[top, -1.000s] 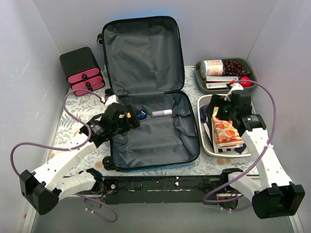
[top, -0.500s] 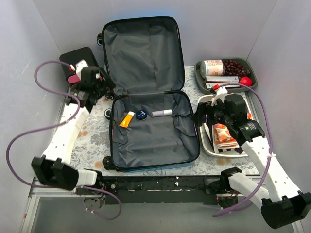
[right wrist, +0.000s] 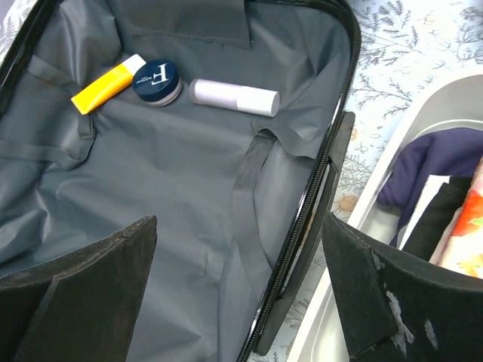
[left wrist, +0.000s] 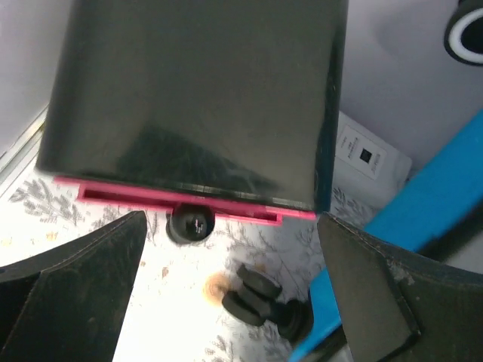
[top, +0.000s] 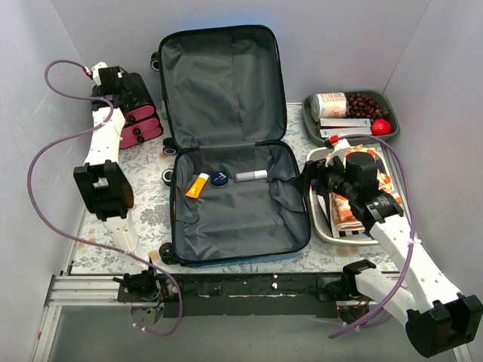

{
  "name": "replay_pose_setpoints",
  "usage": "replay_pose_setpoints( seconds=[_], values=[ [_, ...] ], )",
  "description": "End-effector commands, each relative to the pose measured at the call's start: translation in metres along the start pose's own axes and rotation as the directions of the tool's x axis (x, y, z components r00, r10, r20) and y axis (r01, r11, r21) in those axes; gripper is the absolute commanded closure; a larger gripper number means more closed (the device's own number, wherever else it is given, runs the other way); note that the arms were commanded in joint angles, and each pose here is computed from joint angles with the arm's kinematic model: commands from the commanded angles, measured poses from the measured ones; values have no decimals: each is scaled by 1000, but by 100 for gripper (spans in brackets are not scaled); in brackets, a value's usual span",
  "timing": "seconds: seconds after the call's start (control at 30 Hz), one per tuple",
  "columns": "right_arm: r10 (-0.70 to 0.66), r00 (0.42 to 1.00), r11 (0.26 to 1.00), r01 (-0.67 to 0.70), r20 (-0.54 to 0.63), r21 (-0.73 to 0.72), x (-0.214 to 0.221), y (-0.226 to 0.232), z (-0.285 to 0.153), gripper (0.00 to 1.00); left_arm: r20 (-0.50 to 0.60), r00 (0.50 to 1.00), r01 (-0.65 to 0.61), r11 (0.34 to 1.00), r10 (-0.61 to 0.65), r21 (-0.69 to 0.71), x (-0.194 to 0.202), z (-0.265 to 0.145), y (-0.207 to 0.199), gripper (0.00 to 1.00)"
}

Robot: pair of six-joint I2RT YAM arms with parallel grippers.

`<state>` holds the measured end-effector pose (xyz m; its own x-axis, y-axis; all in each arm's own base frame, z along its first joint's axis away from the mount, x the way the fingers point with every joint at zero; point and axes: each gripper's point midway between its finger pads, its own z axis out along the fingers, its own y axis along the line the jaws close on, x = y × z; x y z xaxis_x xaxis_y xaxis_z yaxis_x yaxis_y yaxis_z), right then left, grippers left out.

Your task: Open, take out, and arrange the luggage

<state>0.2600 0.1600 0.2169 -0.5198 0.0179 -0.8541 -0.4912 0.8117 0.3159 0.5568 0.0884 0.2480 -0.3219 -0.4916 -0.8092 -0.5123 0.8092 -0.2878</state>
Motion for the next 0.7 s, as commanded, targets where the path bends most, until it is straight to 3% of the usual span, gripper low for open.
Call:
replay_pose_setpoints(
  seconds=[0.0,0.37,0.67],
  values=[
    [-37,996,998,33,86,50,-27,-6,3,4,7,999,-36,999,36,25,-18,3,-14,2],
    [-32,999,994,29,28,106,-12,-23,16,4,2,1000,24,999,-24,-32,24,-21,29,2],
    [-46,999,993,47,-6,110,-9,-26,21,4,20,999,39,999,-40,22,17,8,26,22]
  ],
)
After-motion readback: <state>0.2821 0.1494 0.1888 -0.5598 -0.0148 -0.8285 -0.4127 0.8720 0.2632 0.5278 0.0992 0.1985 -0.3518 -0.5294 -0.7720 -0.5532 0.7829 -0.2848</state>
